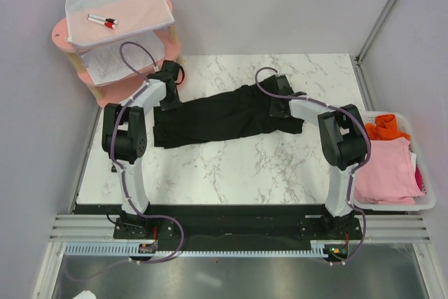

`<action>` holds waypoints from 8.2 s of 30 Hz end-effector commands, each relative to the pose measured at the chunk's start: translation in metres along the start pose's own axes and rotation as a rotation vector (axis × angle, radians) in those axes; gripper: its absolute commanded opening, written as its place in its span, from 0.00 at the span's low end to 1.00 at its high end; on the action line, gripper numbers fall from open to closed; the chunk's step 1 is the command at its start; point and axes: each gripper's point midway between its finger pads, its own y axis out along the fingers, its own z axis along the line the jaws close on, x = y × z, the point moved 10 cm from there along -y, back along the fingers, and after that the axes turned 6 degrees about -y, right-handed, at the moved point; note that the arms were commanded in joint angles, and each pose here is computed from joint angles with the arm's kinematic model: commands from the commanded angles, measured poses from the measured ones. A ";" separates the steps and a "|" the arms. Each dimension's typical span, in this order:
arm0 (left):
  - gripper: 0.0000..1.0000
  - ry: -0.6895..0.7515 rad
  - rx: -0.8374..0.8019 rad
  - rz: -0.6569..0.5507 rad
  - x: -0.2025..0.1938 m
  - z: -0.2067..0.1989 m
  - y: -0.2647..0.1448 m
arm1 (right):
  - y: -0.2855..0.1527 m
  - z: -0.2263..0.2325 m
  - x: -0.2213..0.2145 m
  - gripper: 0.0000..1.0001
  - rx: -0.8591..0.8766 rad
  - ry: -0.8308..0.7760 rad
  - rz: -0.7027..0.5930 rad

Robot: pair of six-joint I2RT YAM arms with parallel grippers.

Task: Fold and stack the t-shirts
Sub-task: Rotate the tshirt 90 degrees, then grab the bottom of the folded rectangular tshirt with both arms

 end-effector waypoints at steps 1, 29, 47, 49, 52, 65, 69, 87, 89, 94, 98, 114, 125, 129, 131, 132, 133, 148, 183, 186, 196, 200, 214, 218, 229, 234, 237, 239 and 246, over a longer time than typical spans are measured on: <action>0.02 0.063 0.107 0.061 -0.005 0.006 0.023 | 0.013 0.004 0.011 0.00 -0.009 0.027 -0.012; 0.02 0.418 0.019 0.405 -0.192 -0.061 -0.038 | 0.102 0.047 0.114 0.00 0.327 -0.114 -0.057; 0.02 0.297 -0.183 -0.009 -0.133 -0.078 -0.157 | -0.061 0.045 0.152 0.00 0.529 -0.086 -0.320; 0.02 0.288 -0.167 -0.012 -0.125 -0.074 -0.153 | -0.080 0.053 0.137 0.00 0.576 -0.106 -0.301; 0.02 0.266 -0.155 -0.007 -0.115 -0.070 -0.142 | -0.086 0.091 0.072 0.00 0.614 -0.238 -0.160; 0.02 0.113 -0.271 0.090 -0.082 -0.010 -0.102 | -0.101 0.170 -0.103 0.00 0.728 -0.496 0.164; 0.02 0.106 -0.261 0.113 -0.089 -0.005 -0.094 | -0.094 0.171 -0.119 0.00 0.728 -0.493 0.227; 0.02 0.067 -0.226 0.170 -0.099 0.003 -0.072 | -0.114 0.082 -0.190 0.00 0.347 -0.509 0.543; 0.02 0.064 -0.226 0.182 -0.102 0.003 -0.070 | -0.116 0.079 -0.187 0.00 0.327 -0.525 0.532; 0.02 0.072 -0.264 0.178 -0.104 0.002 -0.069 | -0.136 0.088 -0.155 0.00 0.392 -0.541 0.391; 0.02 0.087 -0.337 0.165 -0.100 -0.004 -0.071 | -0.162 0.094 -0.089 0.00 0.446 -0.446 0.136; 0.02 0.105 -0.378 0.207 -0.108 -0.011 -0.058 | -0.032 0.038 0.117 0.00 0.439 -0.004 -0.127; 0.02 0.115 -0.382 0.209 -0.110 -0.012 -0.055 | 0.056 0.028 0.137 0.00 0.365 0.046 -0.124; 0.02 0.120 -0.406 0.207 -0.110 -0.014 -0.057 | 0.075 0.027 0.137 0.00 0.347 0.050 -0.123; 0.02 0.129 -0.436 0.194 -0.110 -0.018 -0.062 | 0.079 0.028 0.143 0.00 0.344 0.050 -0.143; 0.02 0.132 -0.465 0.194 -0.110 -0.020 -0.065 | 0.090 0.028 0.138 0.00 0.337 0.048 -0.127; 0.02 0.143 -0.488 0.192 -0.112 -0.024 -0.069 | 0.088 0.030 0.147 0.00 0.341 0.046 -0.153; 0.85 0.277 -0.869 0.170 -0.174 -0.066 -0.152 | 0.045 0.025 0.161 0.00 0.387 0.023 -0.252; 0.53 0.413 -0.814 0.387 -0.310 -0.069 -0.151 | -0.007 -0.001 0.119 0.01 0.425 0.073 -0.189; 0.42 0.419 -0.797 0.382 -0.312 -0.072 -0.147 | -0.006 -0.001 0.117 0.01 0.429 0.075 -0.183; 0.02 0.375 -0.868 0.323 -0.300 -0.067 -0.175 | 0.000 0.000 0.109 0.01 0.441 0.071 -0.154; 0.02 0.361 -0.878 0.323 -0.297 -0.059 -0.184 | 0.003 0.001 0.107 0.01 0.450 0.072 -0.145; 0.02 0.324 -0.763 0.422 -0.318 -0.036 -0.160 | 0.014 0.002 0.085 0.01 0.464 0.080 -0.069; 0.02 0.324 -0.730 0.436 -0.323 -0.032 -0.152 | 0.030 0.008 0.079 0.00 0.478 0.090 -0.021; 0.91 0.321 -0.859 0.197 -0.297 -0.021 -0.192 | 0.015 0.005 0.061 0.00 0.479 0.083 -0.007; 1.00 0.261 -0.704 0.061 -0.275 -0.003 -0.185 | -0.047 -0.006 0.032 0.04 0.530 0.094 -0.019; 1.00 0.232 -0.632 0.088 -0.265 0.001 -0.164 | -0.079 -0.005 0.003 0.19 0.592 0.094 0.001; 1.00 0.228 -0.599 0.117 -0.262 0.003 -0.152 | -0.104 -0.004 -0.007 0.33 0.649 0.095 -0.014; 0.88 0.138 -0.546 0.175 -0.247 0.018 -0.118 | -0.152 -0.001 -0.090 0.61 0.784 0.119 0.161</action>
